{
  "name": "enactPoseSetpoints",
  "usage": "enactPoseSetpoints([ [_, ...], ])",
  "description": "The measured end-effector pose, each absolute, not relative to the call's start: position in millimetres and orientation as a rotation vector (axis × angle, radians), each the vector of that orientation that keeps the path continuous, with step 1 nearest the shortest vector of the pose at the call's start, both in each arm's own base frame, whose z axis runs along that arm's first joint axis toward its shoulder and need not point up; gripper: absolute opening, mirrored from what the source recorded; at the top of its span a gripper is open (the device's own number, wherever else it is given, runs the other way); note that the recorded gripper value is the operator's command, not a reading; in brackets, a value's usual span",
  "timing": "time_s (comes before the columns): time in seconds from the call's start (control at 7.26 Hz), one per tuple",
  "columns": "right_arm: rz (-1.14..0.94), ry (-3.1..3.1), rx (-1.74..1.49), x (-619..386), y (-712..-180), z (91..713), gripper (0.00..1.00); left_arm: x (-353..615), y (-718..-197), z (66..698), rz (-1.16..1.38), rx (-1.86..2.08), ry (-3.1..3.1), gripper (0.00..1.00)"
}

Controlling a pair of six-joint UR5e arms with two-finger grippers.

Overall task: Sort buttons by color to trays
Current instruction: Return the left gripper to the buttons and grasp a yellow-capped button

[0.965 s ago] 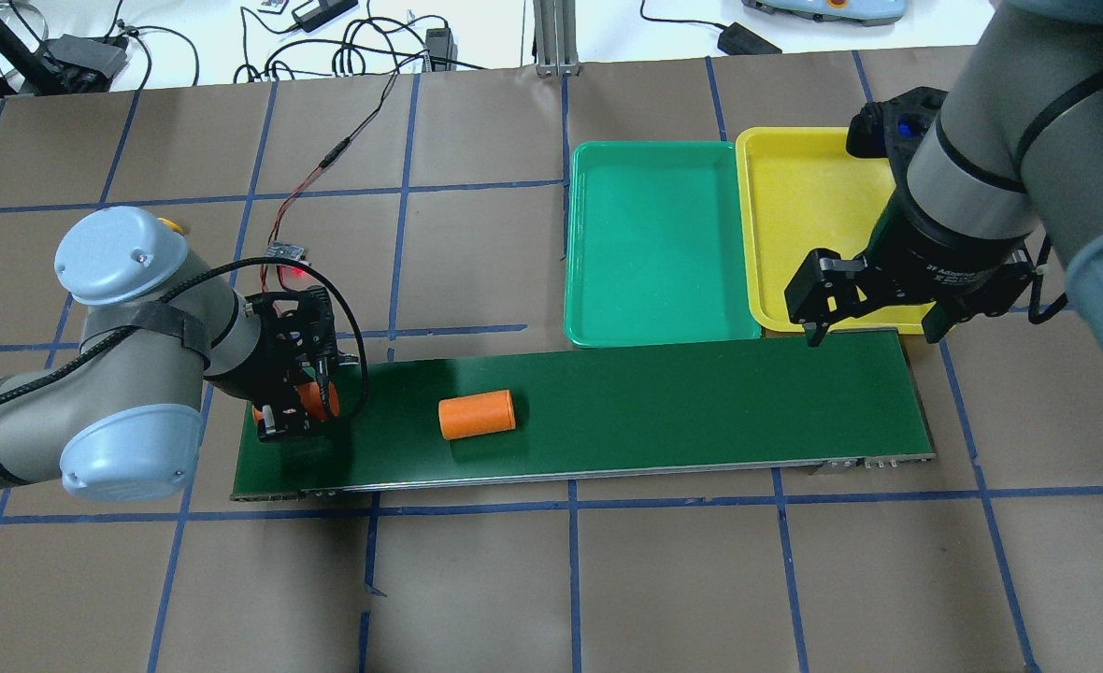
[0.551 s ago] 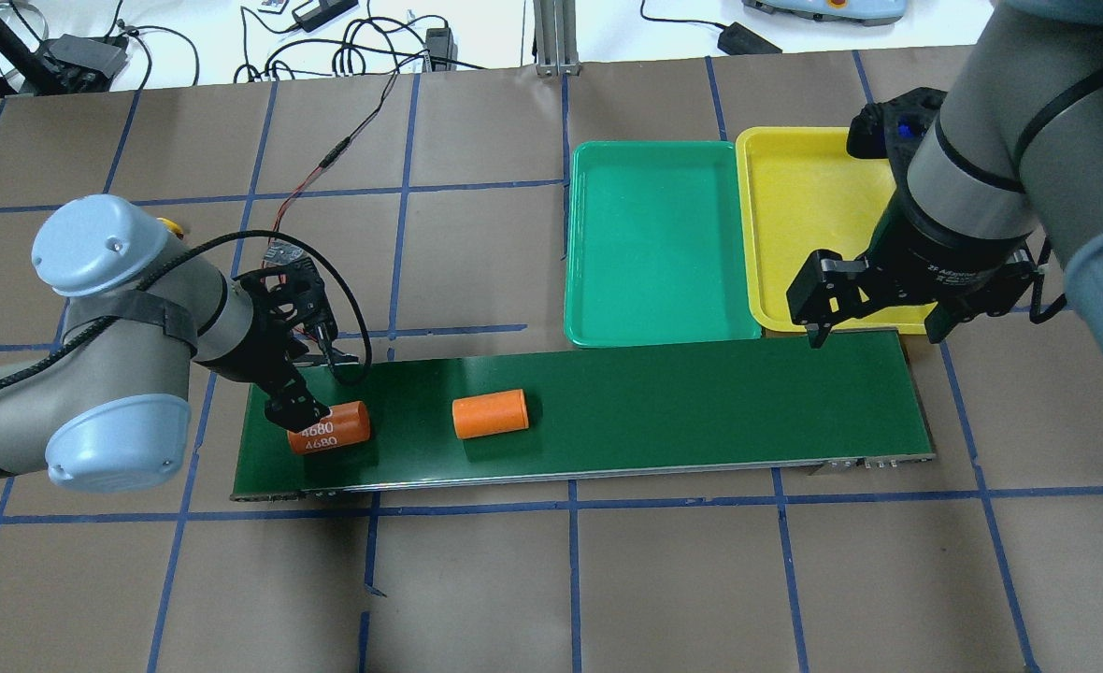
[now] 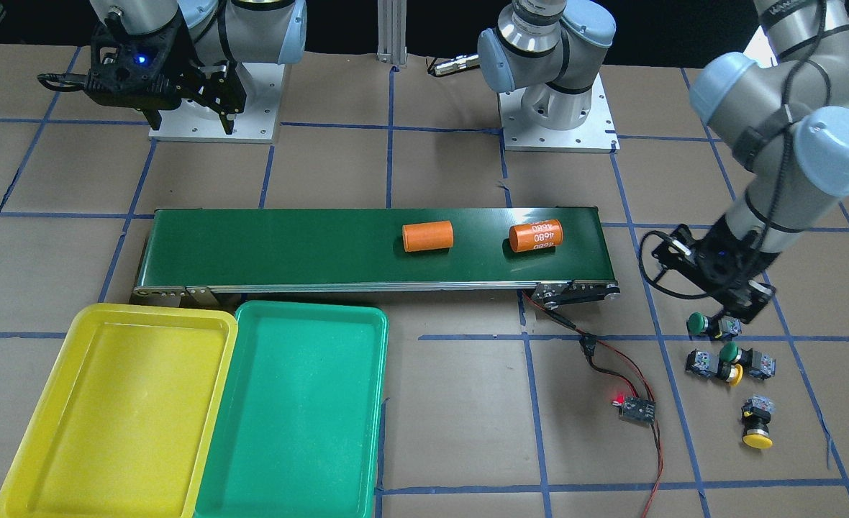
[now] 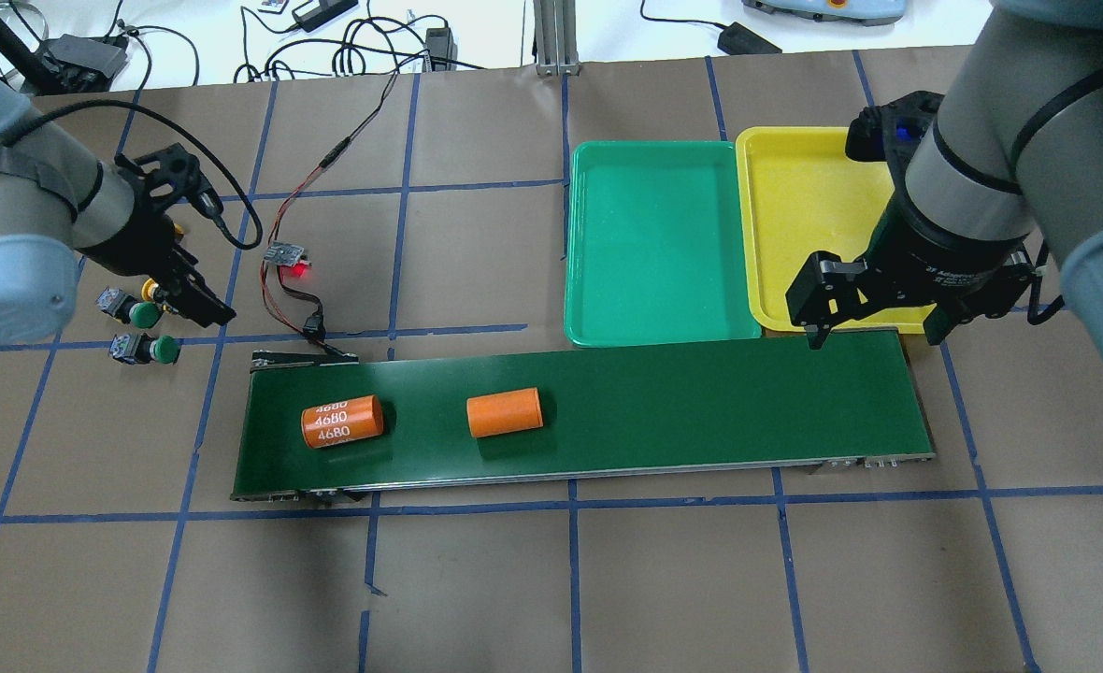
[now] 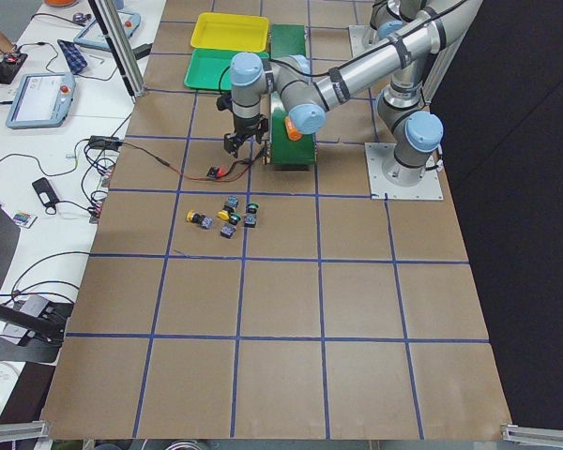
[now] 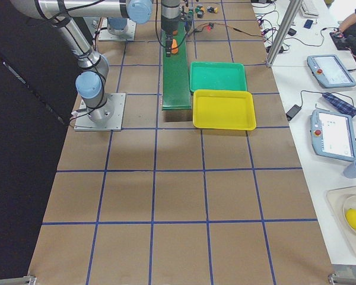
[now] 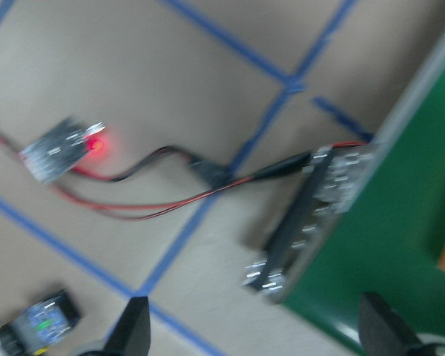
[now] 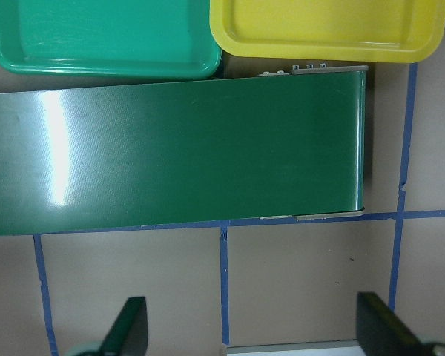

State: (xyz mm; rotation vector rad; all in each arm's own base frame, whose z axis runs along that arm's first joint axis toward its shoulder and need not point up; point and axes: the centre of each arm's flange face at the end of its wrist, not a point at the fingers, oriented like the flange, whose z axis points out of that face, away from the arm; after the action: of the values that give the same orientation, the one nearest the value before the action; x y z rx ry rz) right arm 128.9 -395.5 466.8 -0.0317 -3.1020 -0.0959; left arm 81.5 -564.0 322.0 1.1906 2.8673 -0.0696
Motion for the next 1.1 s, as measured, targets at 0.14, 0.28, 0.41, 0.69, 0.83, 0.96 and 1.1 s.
enactPoseSetpoints([
  [0.14, -0.097, -3.101, -0.030, 129, -396, 466, 1.00, 122, -590, 312, -0.034, 0.986, 2.919, 1.00],
  [0.28, -0.100, -3.100, -0.029, 129, -396, 466, 1.00, 161, -611, 293, -0.021, 0.794, 2.968, 1.00],
  [0.41, -0.102, -3.100, -0.028, 129, -396, 465, 1.00, 191, -628, 272, -0.031, 0.674, 2.988, 1.00],
  [0.69, -0.105, -3.099, -0.028, 129, -396, 465, 1.00, 220, -653, 231, -0.046, 0.457, 3.028, 1.00],
  [0.83, -0.108, -3.100, -0.028, 129, -395, 464, 1.00, 224, -662, 219, -0.061, 0.325, 3.056, 1.00],
  [0.96, -0.114, -3.100, -0.029, 129, -395, 462, 1.00, 227, -673, 212, -0.085, 0.248, 3.080, 1.00],
  [1.1, -0.121, -3.100, -0.028, 129, -394, 459, 1.00, 229, -682, 204, -0.102, 0.220, 3.100, 1.00],
])
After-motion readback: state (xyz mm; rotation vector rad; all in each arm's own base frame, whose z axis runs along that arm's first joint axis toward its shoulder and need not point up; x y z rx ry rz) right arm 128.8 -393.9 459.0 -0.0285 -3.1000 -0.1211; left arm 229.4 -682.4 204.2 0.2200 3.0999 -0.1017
